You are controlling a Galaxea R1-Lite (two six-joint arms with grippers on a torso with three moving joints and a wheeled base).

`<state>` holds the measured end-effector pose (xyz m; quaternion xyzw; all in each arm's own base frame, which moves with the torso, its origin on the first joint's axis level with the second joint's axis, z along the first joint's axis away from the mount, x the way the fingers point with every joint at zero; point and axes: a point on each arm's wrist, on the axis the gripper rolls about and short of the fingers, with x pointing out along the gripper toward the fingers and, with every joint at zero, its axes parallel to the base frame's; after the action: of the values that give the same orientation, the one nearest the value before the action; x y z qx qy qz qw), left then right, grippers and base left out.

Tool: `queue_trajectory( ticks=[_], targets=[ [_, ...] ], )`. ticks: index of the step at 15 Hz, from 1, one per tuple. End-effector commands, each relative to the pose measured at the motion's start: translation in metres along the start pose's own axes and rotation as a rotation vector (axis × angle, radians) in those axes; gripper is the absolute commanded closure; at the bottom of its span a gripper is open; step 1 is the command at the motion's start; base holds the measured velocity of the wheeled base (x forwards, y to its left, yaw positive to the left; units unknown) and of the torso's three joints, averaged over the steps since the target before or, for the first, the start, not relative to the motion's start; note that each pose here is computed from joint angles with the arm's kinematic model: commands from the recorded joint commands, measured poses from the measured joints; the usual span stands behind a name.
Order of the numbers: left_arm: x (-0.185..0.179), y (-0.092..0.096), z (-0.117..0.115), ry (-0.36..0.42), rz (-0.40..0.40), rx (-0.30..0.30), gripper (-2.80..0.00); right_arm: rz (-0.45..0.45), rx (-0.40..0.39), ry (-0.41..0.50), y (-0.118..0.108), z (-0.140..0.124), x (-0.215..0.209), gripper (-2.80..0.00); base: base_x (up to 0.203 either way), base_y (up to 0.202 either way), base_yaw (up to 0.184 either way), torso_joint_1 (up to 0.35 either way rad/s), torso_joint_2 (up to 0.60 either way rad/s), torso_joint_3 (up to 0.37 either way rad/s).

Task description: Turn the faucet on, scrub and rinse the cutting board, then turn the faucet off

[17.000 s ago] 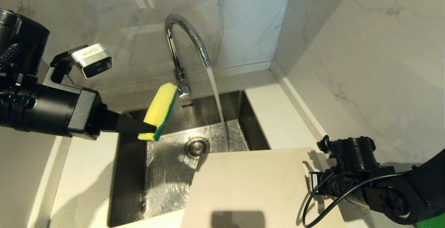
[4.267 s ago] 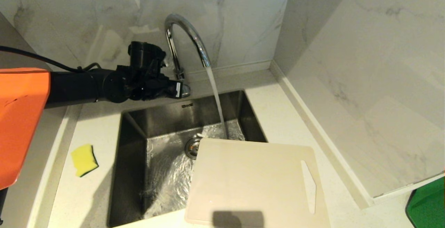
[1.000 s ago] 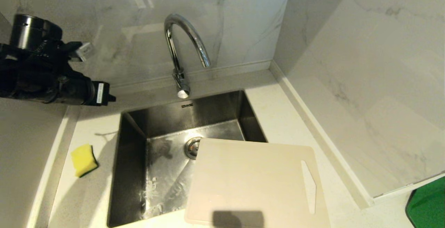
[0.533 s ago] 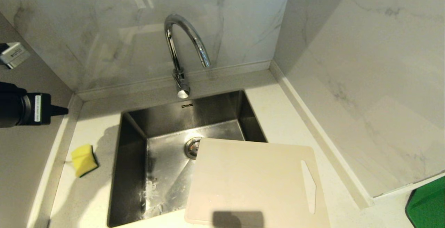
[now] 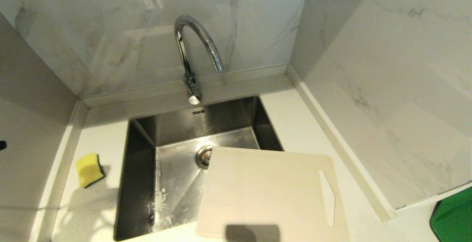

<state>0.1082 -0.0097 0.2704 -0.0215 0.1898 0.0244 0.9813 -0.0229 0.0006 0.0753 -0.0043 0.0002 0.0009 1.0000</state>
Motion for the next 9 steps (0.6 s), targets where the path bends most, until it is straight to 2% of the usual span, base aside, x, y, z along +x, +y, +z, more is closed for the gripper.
queue_trajectory(
  ticks=[1,3,5,6,9],
  targets=[
    [-0.027,0.008,-0.030,-0.040,0.021,-0.015,0.00,0.000,-0.001,0.001,0.000,0.000,0.000,0.00,0.000,0.000,0.000,0.000,0.00,0.000],
    [-0.026,0.015,-0.059,-0.019,0.096,-0.043,0.00,-0.001,-0.001,0.001,0.000,0.000,0.000,0.00,0.000,0.000,0.000,0.000,0.00,0.000],
    [-0.027,0.018,-0.083,-0.047,0.123,-0.063,0.00,-0.002,-0.001,0.001,0.000,0.000,0.000,0.00,0.000,0.000,0.000,0.000,0.00,0.000],
    [-0.029,0.019,-0.096,-0.060,0.111,-0.067,0.00,0.000,-0.001,0.001,0.000,0.000,0.000,0.00,0.000,0.000,0.000,0.000,0.00,0.000],
    [-0.039,0.019,-0.144,-0.104,-0.050,-0.050,0.00,0.000,-0.001,0.001,0.000,0.000,0.000,0.00,0.000,0.000,0.000,0.000,0.00,0.000]
  ],
)
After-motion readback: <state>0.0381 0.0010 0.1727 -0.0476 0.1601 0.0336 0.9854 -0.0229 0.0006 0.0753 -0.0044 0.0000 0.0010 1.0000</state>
